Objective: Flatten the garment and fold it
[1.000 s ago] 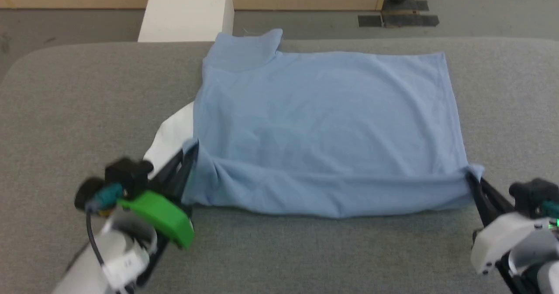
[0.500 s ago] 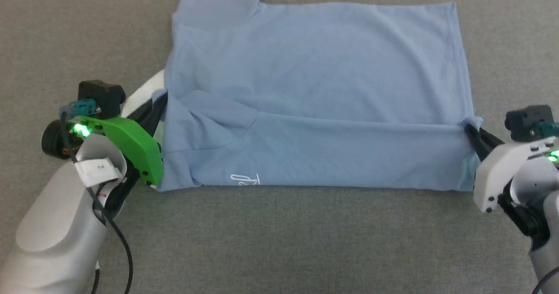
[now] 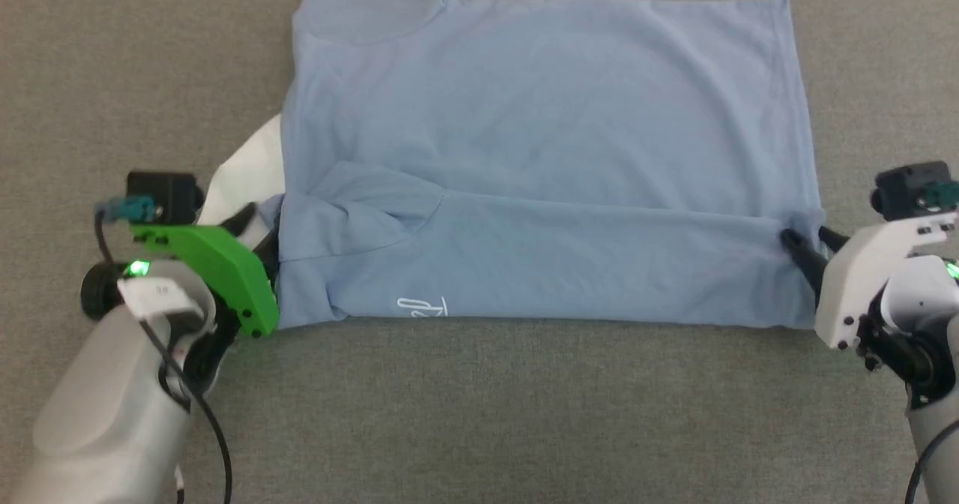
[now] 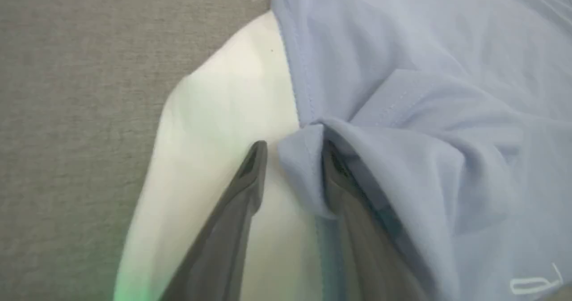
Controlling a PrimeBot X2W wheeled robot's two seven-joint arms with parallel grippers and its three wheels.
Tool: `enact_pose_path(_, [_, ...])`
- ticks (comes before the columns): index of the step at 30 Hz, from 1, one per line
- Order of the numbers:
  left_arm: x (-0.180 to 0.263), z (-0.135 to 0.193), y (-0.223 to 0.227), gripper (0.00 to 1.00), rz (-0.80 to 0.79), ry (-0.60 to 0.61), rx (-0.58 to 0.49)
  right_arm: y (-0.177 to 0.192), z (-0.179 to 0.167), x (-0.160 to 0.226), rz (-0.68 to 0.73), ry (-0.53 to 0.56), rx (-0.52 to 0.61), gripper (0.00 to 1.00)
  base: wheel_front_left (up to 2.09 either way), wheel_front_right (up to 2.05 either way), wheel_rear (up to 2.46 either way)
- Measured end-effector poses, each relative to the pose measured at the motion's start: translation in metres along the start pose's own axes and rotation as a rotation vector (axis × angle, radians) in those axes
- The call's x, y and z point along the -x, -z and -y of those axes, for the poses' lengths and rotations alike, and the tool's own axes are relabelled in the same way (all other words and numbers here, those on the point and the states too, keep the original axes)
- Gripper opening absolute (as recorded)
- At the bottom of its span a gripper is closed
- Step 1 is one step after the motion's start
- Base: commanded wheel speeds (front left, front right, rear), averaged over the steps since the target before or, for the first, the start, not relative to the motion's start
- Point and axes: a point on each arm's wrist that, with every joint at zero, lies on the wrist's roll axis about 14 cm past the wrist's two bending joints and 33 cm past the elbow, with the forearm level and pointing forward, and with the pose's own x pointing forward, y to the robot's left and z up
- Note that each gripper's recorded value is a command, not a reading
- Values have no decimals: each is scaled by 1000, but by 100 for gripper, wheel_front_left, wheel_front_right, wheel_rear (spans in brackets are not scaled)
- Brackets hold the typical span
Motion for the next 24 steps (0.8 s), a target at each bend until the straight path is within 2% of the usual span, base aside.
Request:
enact_pose_path(6, [36,-8,-22,100,248,-134,-82,-23,-2,29,247,10,-79,100,0,0,0])
enact_pose_path(12, [82,10,-32,100,464,-175,-25,-29,-11,73,504,34,-107,100,0,0,0])
enact_pose_path(18, [107,24,-18,100,501,-196,27,-30,-22,105,680,43,-153,100,0,0,0])
enact_pose_path(24, [101,36,5,100,417,-184,54,-30,-21,126,781,70,-156,100,0,0,0])
